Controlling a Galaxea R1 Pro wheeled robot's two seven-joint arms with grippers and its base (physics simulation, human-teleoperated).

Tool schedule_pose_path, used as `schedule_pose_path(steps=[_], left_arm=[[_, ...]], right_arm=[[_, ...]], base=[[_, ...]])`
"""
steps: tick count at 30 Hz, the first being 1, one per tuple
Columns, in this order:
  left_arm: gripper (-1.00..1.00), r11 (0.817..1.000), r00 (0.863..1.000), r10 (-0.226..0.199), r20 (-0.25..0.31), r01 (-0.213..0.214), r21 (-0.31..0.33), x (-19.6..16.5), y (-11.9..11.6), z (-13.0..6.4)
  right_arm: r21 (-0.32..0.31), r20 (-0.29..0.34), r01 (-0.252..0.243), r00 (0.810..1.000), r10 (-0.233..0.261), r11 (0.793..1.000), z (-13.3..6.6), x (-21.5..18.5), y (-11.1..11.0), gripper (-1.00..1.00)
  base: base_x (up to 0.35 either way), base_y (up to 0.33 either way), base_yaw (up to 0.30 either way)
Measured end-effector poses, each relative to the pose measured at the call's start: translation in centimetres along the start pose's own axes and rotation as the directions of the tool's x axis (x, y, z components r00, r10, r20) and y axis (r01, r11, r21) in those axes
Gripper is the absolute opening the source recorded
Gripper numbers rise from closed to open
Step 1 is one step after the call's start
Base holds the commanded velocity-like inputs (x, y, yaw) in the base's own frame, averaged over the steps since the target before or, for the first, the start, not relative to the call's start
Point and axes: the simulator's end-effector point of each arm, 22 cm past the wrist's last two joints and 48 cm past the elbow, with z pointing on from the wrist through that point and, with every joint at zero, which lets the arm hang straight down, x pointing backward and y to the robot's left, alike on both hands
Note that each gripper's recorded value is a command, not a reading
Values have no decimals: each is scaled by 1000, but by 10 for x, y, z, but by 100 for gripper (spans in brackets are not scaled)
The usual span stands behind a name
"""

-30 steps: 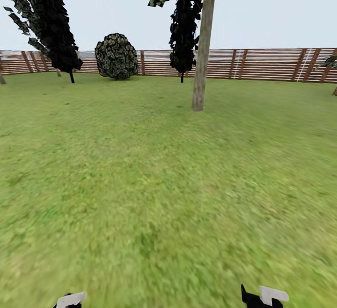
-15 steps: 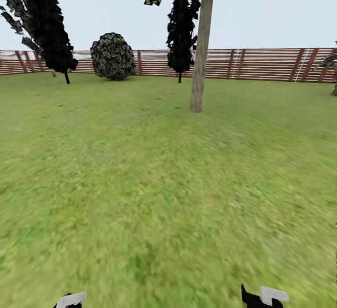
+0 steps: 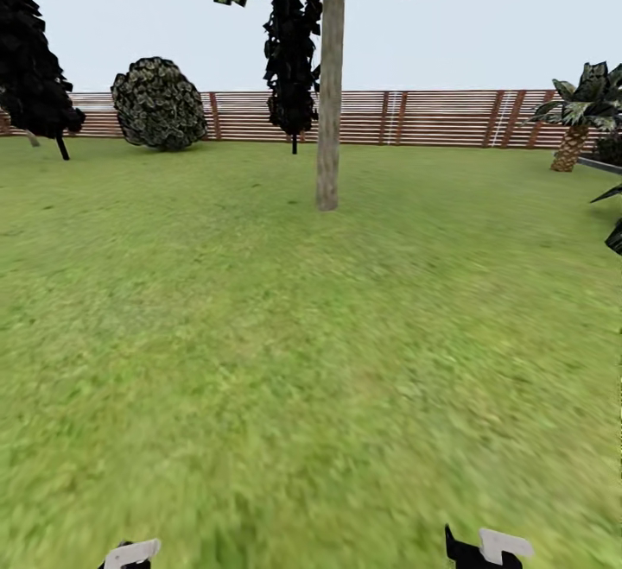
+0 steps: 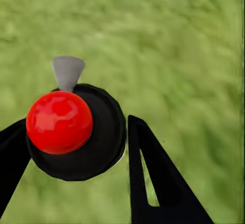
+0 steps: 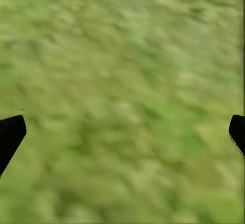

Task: In the garden, pick up the pesticide atomizer on the floor and spray pesticide onto both trees until each tree trunk is fully covered.

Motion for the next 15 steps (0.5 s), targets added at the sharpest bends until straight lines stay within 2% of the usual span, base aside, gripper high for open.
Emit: schedule_pose_path(steps=[15], left_arm=[[-100,1000,1000,0,0,0,0,0,0,0]], right_arm=[[0,0,0,1000,0,1000,0,0,0,100]], base=[[335,0,-9]])
